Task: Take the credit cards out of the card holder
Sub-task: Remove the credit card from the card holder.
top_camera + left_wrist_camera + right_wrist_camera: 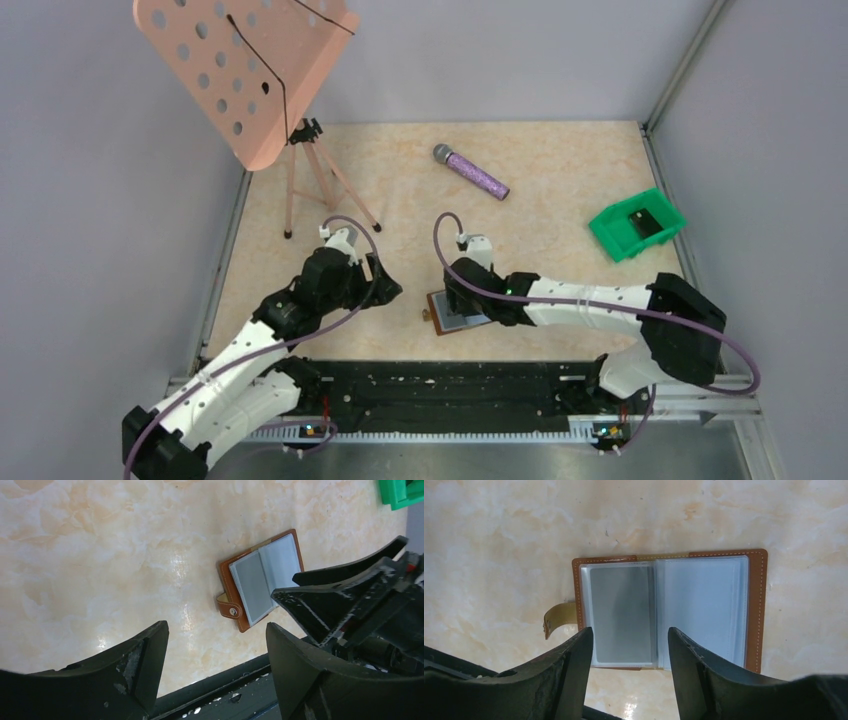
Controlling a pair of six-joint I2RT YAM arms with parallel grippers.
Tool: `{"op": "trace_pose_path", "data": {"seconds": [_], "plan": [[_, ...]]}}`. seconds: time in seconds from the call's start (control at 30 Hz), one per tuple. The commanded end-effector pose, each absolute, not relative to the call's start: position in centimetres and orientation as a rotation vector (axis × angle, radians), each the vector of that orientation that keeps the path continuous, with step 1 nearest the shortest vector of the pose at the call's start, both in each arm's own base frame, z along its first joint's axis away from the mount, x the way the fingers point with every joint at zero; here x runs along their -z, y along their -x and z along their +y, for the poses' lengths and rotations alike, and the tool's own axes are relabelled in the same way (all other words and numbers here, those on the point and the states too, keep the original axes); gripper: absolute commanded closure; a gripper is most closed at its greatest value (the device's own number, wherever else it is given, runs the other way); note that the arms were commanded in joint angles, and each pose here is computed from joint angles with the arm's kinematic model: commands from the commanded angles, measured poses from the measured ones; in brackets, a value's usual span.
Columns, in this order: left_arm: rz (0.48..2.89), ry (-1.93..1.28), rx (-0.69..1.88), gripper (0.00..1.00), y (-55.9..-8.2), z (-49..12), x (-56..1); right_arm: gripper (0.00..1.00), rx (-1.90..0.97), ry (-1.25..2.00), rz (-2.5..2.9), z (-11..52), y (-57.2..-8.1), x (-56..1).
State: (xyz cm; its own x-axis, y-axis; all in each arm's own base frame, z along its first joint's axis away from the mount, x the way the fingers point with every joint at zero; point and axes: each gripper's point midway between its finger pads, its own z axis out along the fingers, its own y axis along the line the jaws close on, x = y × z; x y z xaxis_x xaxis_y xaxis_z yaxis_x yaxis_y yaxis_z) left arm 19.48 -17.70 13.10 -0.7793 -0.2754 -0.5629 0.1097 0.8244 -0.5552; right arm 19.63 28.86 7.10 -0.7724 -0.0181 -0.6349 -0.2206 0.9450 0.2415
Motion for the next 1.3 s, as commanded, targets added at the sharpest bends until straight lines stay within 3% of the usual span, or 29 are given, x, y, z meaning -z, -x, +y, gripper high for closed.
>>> {"op": "trace_pose_path", "data": {"seconds": [0.0,0.47,0.8,1.27], "plan": [[2.266,0.117,0.720,0.23,-19.9,-16.6,-14.9,0.42,-0.395,0.211,2.410,31.0,-19.9,-7.8],[2.207,0.153,0.682,0.23,-20.1,-15.4,-14.9,0.40,-0.203,0.283,2.450,31.8,-19.7,-5.2],[2.206,0.154,0.678,0.22,-20.1,-15.3,-14.8,0.48,-0.107,0.294,2.470,31.2,-19.5,-3.5],[2.210,0.157,0.690,0.22,-20.0,-15.4,-14.6,0.43,-0.136,0.301,2.458,31.8,-19.3,-4.0]]}}
